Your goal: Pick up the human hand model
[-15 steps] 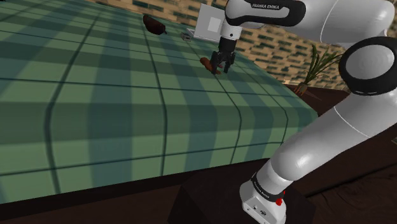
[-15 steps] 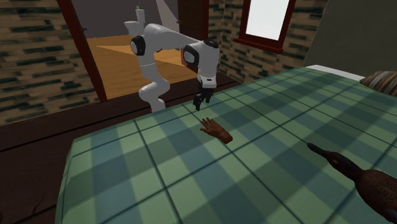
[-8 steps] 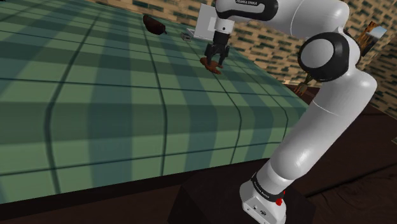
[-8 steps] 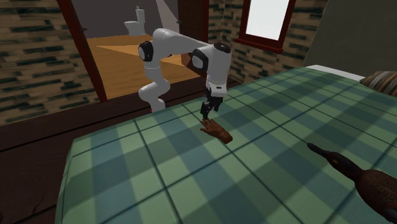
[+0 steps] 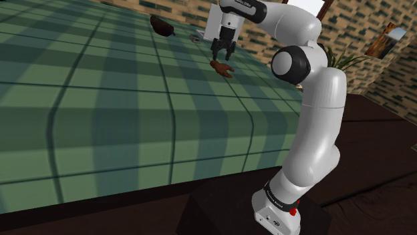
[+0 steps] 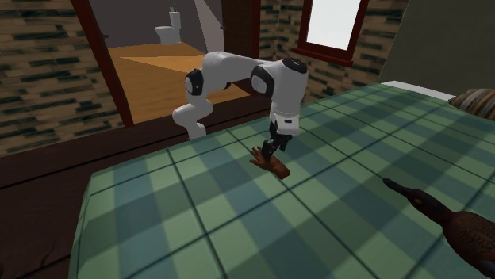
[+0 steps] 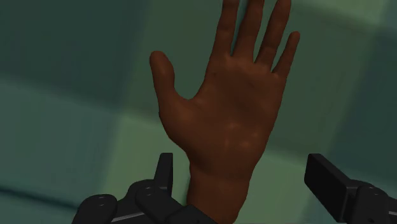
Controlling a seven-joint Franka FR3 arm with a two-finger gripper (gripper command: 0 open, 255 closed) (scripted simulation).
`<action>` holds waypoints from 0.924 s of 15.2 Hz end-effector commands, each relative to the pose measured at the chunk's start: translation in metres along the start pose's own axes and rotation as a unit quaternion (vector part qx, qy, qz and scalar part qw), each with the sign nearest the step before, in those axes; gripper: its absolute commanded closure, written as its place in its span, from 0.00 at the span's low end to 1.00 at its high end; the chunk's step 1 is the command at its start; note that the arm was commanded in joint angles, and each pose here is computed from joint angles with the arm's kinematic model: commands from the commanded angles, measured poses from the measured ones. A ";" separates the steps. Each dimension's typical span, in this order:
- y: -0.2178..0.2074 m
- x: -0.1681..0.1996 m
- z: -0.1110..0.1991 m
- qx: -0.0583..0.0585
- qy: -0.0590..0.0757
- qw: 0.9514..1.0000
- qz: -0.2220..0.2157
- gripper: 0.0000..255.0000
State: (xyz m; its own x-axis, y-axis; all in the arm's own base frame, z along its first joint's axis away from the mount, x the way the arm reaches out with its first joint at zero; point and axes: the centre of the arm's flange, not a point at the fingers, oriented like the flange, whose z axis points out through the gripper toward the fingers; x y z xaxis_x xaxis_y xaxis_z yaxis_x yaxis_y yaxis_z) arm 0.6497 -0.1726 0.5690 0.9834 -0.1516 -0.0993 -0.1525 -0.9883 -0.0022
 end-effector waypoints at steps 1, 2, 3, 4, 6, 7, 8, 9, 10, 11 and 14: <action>0.005 0.008 0.004 0.000 0.000 1.000 0.002 0.00; 0.005 0.008 0.009 0.000 0.000 1.000 0.002 0.00; 0.005 0.009 0.014 0.000 0.000 1.000 0.002 0.00; 0.005 0.009 0.020 0.000 0.000 1.000 0.002 0.00; 0.005 0.010 0.030 0.000 0.000 1.000 0.002 0.00; 0.005 0.011 0.038 0.000 0.000 1.000 0.002 0.00; 0.005 0.011 0.038 0.000 0.000 1.000 0.002 0.00; 0.005 0.011 0.038 0.000 0.000 1.000 0.002 0.00; 0.005 0.011 0.039 0.000 0.000 1.000 0.002 1.00; 0.005 0.011 0.039 0.000 0.000 1.000 0.002 1.00; 0.005 0.011 0.039 0.000 0.000 1.000 0.002 1.00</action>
State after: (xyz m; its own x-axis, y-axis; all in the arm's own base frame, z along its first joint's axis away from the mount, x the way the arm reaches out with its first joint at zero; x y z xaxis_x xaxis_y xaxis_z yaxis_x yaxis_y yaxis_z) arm 0.6562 -0.1790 0.5298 0.9830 -0.1552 -0.0976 -0.1562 -0.9877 -0.0023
